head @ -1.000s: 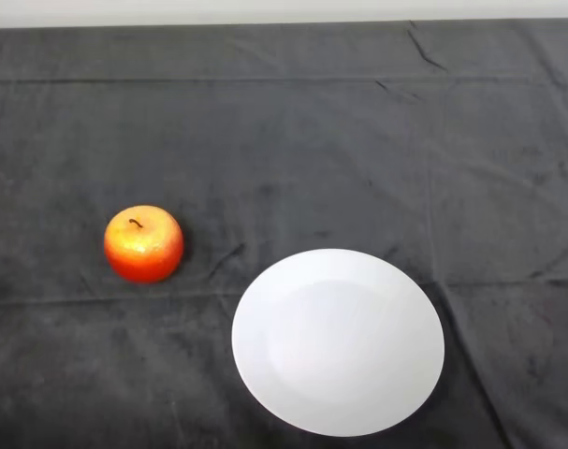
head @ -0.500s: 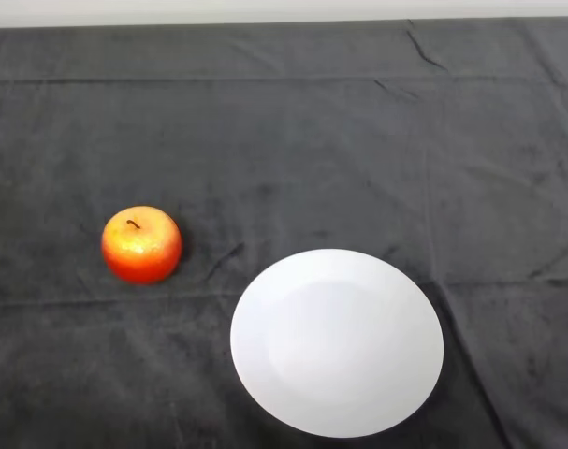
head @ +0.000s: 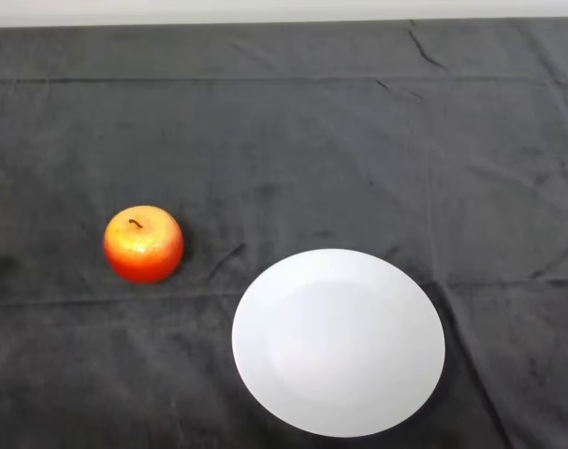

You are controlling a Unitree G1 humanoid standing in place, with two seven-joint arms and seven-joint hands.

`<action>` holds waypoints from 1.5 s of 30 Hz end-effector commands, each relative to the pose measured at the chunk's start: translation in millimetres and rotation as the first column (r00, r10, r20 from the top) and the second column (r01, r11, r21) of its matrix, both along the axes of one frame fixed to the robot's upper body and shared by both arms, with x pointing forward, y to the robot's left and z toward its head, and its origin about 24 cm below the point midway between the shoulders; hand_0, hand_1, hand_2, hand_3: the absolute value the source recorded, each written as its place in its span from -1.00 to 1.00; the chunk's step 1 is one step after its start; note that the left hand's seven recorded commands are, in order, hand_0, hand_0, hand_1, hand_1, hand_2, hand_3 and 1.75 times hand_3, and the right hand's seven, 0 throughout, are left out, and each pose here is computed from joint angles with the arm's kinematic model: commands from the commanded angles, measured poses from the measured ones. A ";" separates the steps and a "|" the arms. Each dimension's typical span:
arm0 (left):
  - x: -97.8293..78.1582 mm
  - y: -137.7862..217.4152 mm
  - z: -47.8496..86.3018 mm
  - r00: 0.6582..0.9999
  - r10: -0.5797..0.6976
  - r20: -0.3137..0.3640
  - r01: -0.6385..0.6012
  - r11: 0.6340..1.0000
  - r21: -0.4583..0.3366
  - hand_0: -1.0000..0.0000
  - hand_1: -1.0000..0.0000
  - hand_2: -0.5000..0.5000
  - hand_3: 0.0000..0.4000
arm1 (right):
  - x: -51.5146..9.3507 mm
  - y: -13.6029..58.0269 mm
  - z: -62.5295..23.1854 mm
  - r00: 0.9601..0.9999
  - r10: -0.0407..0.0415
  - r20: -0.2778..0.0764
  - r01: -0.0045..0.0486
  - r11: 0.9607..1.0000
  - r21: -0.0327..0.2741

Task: Move the apple to the plate

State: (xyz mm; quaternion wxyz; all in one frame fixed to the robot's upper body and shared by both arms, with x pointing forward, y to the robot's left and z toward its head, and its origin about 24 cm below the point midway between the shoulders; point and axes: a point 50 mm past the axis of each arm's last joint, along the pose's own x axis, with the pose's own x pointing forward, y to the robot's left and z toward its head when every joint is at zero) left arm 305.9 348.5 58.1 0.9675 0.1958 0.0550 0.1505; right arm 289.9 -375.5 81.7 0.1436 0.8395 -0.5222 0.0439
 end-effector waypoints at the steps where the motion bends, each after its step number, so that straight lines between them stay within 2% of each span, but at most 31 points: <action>1: 13.4 -10.3 17.7 0.995 -0.082 0.049 0.079 0.996 0.047 1.00 1.00 0.00 -1.00 | -4.9 -9.7 7.1 0.999 -0.030 0.016 0.031 0.999 -0.017; 12: 20.5 -35.2 9.5 0.973 -0.233 -0.013 0.233 0.969 0.077 1.00 1.00 0.00 -1.00 | -4.9 -9.7 7.1 0.999 -0.030 0.015 0.031 0.999 -0.017; 27: 30.0 -70.2 0.0 0.932 -0.358 -0.060 0.362 0.928 0.086 1.00 1.00 0.00 -1.00 | -4.9 -9.7 7.1 0.999 -0.030 0.014 0.030 0.999 -0.018; 34: 33.9 -80.6 -1.7 0.920 -0.385 -0.069 0.390 0.917 0.087 1.00 1.00 0.00 -1.00 | -4.9 -9.7 7.1 0.999 -0.030 0.014 0.030 0.999 -0.018; 45: 41.9 -100.8 -5.2 0.925 -0.377 -0.054 0.381 0.921 0.085 1.00 1.00 0.00 -1.00 | -4.9 -9.7 7.1 0.999 -0.030 0.014 0.031 0.999 -0.018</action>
